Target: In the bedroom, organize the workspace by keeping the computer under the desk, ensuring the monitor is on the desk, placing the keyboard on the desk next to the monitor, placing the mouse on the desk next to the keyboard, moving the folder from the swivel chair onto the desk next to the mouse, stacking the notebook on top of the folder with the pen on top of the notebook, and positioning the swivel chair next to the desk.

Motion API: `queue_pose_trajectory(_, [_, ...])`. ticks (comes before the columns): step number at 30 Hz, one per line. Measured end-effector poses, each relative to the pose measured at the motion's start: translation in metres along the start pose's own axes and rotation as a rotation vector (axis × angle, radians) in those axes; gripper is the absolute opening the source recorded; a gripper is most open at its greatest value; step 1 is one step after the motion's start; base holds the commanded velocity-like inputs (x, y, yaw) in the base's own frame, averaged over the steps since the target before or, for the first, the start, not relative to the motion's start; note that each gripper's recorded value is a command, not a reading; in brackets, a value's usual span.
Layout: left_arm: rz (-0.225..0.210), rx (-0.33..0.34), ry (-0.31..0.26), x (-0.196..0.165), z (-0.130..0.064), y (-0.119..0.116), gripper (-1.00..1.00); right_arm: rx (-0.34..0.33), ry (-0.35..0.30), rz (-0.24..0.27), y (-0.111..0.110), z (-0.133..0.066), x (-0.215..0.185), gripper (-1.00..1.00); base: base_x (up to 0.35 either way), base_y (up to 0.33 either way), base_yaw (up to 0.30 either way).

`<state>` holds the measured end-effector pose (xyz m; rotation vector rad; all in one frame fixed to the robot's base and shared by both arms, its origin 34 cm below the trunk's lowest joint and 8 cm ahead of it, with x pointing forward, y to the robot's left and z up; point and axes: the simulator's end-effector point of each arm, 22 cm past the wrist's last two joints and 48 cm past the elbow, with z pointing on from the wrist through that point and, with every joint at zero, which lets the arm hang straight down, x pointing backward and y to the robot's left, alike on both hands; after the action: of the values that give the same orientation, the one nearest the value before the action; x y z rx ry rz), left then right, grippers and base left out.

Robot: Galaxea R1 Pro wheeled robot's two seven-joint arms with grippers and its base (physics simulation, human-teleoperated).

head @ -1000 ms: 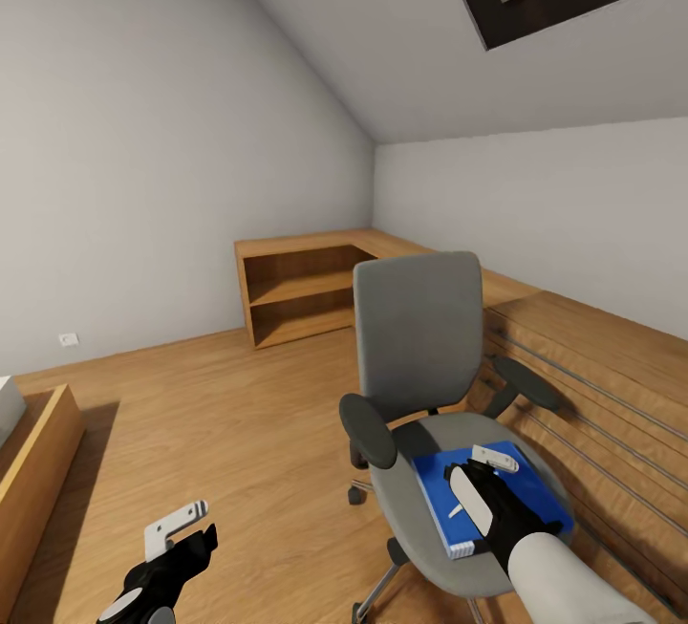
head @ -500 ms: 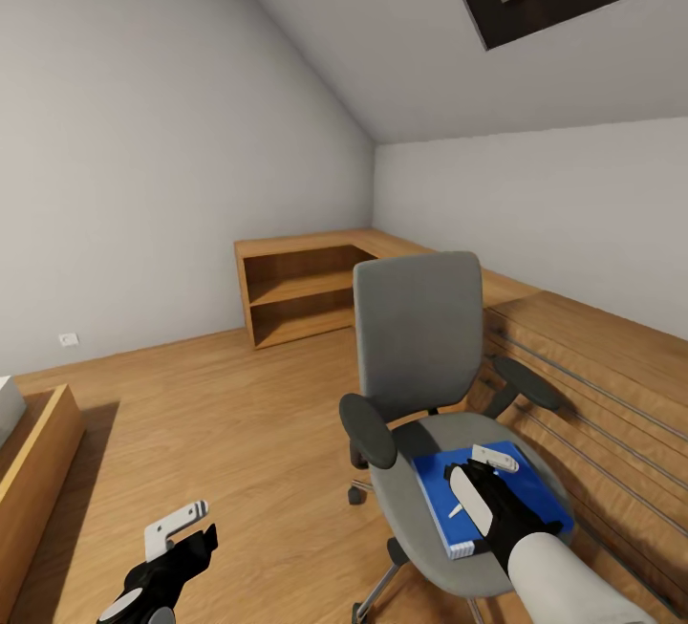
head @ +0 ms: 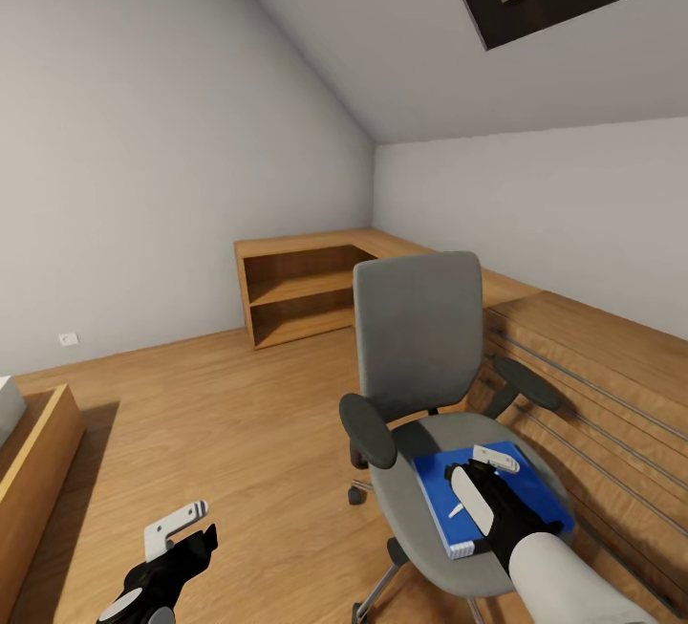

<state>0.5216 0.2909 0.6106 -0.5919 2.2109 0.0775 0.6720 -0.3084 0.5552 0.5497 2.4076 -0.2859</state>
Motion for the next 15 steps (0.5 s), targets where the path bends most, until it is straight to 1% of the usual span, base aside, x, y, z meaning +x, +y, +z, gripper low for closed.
queue_pose_trajectory(15, [0.000,0.000,0.000,-0.0002,0.0000,0.0001,1.00,0.001,0.006,-0.004,-0.0006,0.0004,0.0019,1.00,0.000,0.000,0.000])
